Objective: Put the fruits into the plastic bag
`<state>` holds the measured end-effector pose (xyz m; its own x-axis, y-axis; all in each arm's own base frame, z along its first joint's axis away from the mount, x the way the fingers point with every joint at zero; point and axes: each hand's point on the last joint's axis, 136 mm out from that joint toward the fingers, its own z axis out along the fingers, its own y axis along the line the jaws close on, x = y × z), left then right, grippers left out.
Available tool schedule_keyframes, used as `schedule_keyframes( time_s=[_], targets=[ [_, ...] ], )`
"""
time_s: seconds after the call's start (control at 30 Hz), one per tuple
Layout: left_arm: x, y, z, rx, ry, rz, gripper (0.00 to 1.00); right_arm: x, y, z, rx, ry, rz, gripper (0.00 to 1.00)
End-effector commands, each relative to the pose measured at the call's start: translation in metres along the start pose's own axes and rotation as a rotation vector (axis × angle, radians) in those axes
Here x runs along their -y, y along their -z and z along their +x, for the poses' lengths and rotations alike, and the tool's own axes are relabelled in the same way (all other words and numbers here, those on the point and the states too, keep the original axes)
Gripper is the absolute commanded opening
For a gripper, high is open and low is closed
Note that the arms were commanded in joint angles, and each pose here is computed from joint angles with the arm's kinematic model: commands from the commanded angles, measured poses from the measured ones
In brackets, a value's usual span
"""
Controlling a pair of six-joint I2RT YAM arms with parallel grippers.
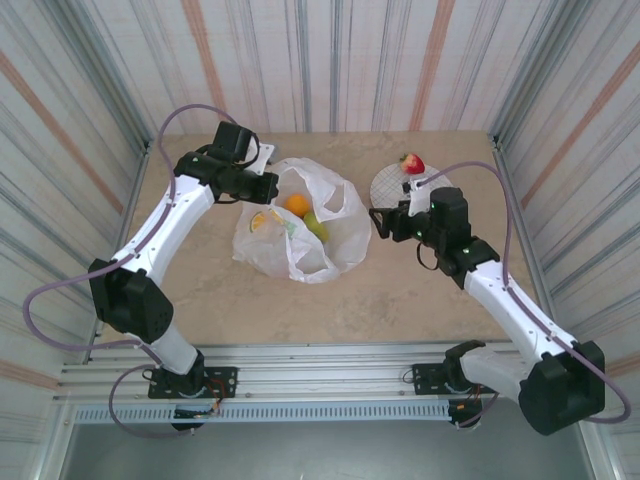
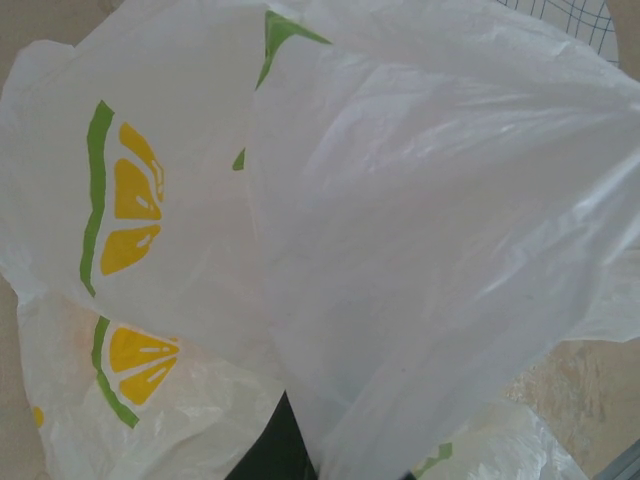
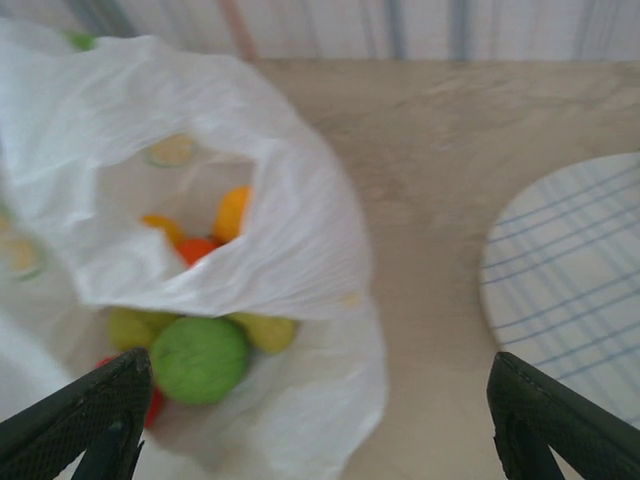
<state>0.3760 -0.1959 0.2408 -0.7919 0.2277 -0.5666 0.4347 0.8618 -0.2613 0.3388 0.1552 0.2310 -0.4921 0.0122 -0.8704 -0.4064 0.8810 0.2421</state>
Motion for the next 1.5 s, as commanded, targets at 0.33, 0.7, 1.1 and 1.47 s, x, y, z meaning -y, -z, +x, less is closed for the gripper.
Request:
schedule_keyframes(
  time_s=[0.33,0.7,1.1,1.47],
  targets=[
    [0.007,0.012,-0.003,0.037,0.003,0.038,0.0,0.17,-0.094,-0.014,-0.125,0.081,0.418,0.93],
    [0.005,0.012,-0.002,0.037,-0.001,0.036,0.0,0.237,-0.177,0.003,-0.333,0.374,0.532,0.92],
    [0.002,0.008,-0.001,0.025,0.006,0.034,0.0,0.255,-0.228,0.014,-0.416,0.438,0.458,0.86],
    [0.0,0.004,-0.001,0.016,0.015,0.037,0.0,0.261,-0.249,0.019,-0.445,0.473,0.422,0.79]
  ],
)
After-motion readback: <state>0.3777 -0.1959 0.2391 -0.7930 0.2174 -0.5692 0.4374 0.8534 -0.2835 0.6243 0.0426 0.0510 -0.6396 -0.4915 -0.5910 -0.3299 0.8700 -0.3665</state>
